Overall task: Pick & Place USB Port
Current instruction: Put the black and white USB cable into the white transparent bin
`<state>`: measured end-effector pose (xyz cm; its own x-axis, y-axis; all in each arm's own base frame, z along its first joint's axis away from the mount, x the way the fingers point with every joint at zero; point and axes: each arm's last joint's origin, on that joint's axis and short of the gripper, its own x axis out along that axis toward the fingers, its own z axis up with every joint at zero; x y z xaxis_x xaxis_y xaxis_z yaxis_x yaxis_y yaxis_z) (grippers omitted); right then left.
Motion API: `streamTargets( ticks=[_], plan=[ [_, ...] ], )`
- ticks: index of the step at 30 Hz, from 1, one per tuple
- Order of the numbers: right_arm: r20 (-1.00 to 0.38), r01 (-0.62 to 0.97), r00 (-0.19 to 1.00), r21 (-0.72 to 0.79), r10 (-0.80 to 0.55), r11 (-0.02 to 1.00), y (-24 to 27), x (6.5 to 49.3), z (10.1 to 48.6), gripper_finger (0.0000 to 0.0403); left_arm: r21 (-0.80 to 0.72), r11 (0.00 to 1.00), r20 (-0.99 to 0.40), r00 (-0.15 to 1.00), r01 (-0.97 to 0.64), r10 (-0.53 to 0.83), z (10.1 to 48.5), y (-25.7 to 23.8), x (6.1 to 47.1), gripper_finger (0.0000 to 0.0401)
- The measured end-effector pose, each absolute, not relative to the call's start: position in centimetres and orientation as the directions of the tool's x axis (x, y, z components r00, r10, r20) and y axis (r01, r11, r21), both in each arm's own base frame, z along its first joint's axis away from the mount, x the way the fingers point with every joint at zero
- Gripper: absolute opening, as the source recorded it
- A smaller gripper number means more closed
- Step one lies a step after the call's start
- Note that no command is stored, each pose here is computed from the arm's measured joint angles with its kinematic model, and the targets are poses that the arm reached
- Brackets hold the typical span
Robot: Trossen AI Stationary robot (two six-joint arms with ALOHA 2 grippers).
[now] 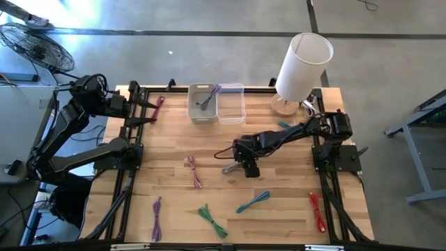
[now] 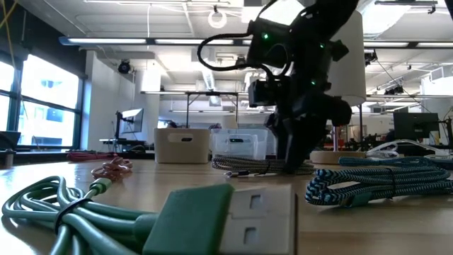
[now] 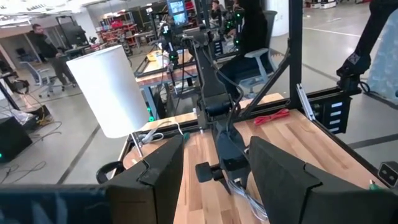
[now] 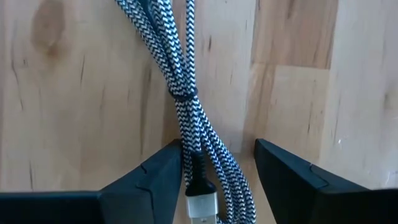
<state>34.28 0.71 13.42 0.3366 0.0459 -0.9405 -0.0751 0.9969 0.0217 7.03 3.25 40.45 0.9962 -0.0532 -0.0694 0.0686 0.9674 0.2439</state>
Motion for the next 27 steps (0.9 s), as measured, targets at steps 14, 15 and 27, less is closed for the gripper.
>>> streamTargets(
  ticks=[14, 15, 27],
  plan=[
    [-0.935, 0.075, 0.355, 0.030, 0.001, 0.997, 0.6, 33.8, 12.4, 0.0022, 0.244, 0.967, -0.069, 0.996, 0.068, -0.053, 40.5, 3.3, 7.0, 0.0179],
    [-0.933, 0.089, 0.359, 0.032, -0.002, 0.996, 0.6, 33.9, 12.6, 0.0021, 0.244, 0.967, -0.069, 0.996, 0.069, -0.053, 40.5, 3.2, 7.0, 0.0179],
    [-0.919, 0.096, 0.383, -0.062, -0.094, 0.993, 2.7, 37.3, 19.0, 0.0020, 0.181, 0.980, -0.169, 0.985, 0.078, -0.047, 39.3, 3.2, 6.9, 0.0179]
  ],
)
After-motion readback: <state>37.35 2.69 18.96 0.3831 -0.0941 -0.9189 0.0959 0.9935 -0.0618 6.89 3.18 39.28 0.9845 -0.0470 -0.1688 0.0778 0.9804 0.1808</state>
